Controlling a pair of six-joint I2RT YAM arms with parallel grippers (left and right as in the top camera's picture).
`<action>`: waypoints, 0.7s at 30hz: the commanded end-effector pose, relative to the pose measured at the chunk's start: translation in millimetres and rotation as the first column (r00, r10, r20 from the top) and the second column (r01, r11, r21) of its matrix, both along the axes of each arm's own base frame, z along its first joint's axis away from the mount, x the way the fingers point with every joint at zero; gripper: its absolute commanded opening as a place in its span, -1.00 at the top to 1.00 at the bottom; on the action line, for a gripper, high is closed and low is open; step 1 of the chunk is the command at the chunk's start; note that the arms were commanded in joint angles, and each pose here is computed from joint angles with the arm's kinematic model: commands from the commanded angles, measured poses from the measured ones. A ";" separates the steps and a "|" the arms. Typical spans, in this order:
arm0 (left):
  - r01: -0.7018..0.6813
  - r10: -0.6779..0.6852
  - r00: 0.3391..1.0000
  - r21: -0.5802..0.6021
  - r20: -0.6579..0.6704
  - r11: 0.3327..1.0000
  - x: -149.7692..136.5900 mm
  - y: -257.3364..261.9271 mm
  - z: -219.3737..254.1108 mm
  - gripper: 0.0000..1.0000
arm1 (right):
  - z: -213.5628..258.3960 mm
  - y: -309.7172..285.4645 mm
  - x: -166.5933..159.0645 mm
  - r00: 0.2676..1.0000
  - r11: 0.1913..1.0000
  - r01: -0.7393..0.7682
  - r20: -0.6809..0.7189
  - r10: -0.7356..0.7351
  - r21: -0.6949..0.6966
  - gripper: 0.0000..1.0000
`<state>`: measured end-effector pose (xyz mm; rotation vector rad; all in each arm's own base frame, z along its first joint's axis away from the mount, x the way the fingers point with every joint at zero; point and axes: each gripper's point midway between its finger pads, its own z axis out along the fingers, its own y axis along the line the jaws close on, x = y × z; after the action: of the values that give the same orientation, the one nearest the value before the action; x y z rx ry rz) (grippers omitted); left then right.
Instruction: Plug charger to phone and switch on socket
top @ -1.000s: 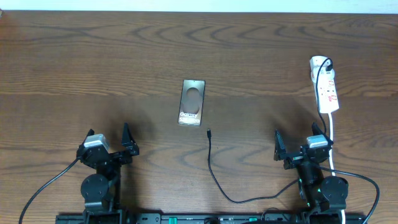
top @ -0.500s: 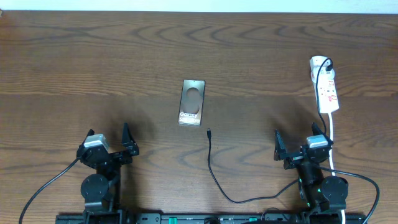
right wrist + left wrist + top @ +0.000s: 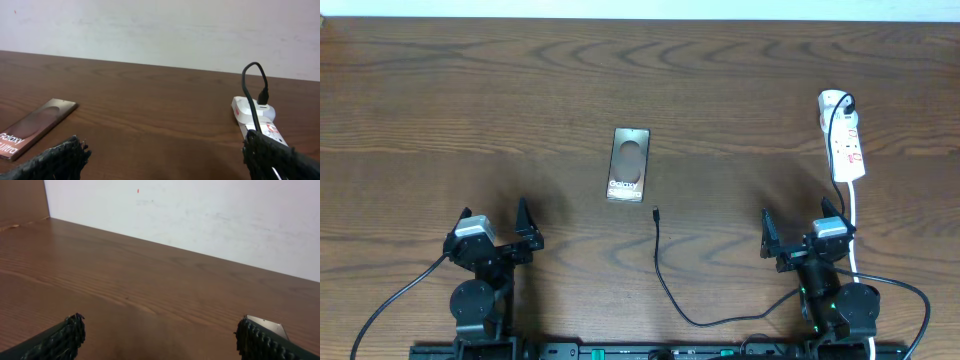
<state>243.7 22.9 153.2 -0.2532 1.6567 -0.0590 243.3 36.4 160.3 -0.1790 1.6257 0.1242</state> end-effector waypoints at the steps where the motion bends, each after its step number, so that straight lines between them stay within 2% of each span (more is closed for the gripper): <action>1: -0.029 0.030 0.998 0.008 -0.052 1.000 -1.6 5.3 -16.9 -0.96 | -1.2 -0.2 -0.1 1.000 1.000 -0.002 0.001 0.002 -0.012 -0.99; 8: -0.036 0.036 0.998 0.010 -0.047 0.999 -1.6 6.4 -15.7 -0.96 | -1.3 -0.1 -0.1 1.000 1.000 -0.002 0.001 0.002 -0.012 -0.98; 10: -0.117 0.117 0.993 0.020 -0.025 0.993 -3.5 20.4 -10.2 -0.96 | -1.2 -0.1 -0.1 1.000 1.000 -0.002 0.001 0.002 -0.012 -0.99; 11: -0.160 0.160 0.987 0.020 0.023 0.987 -4.1 27.6 1.5 -0.96 | -1.2 -0.2 -0.1 1.000 1.000 -0.002 0.001 0.002 -0.012 -0.99; 13: -0.166 0.163 0.974 0.006 0.155 0.986 -3.8 28.2 33.8 -0.96 | -1.3 -0.2 -0.1 1.000 1.000 -0.002 0.001 0.002 -0.012 -0.98; 16: -0.162 0.157 0.884 -0.028 0.439 0.986 -19.0 27.3 107.8 -0.96 | -1.2 -0.1 -0.1 1.000 1.000 -0.002 0.001 0.002 -0.012 -0.98; 21: -0.147 0.145 0.750 -0.050 0.645 0.988 -54.7 24.5 187.8 -0.96 | -1.2 -0.1 -0.1 1.000 1.000 -0.002 0.001 0.002 -0.012 -0.99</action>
<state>214.5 45.1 289.6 -0.3137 1.0705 -0.0202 243.3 36.4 160.2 -0.1796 1.6256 0.1242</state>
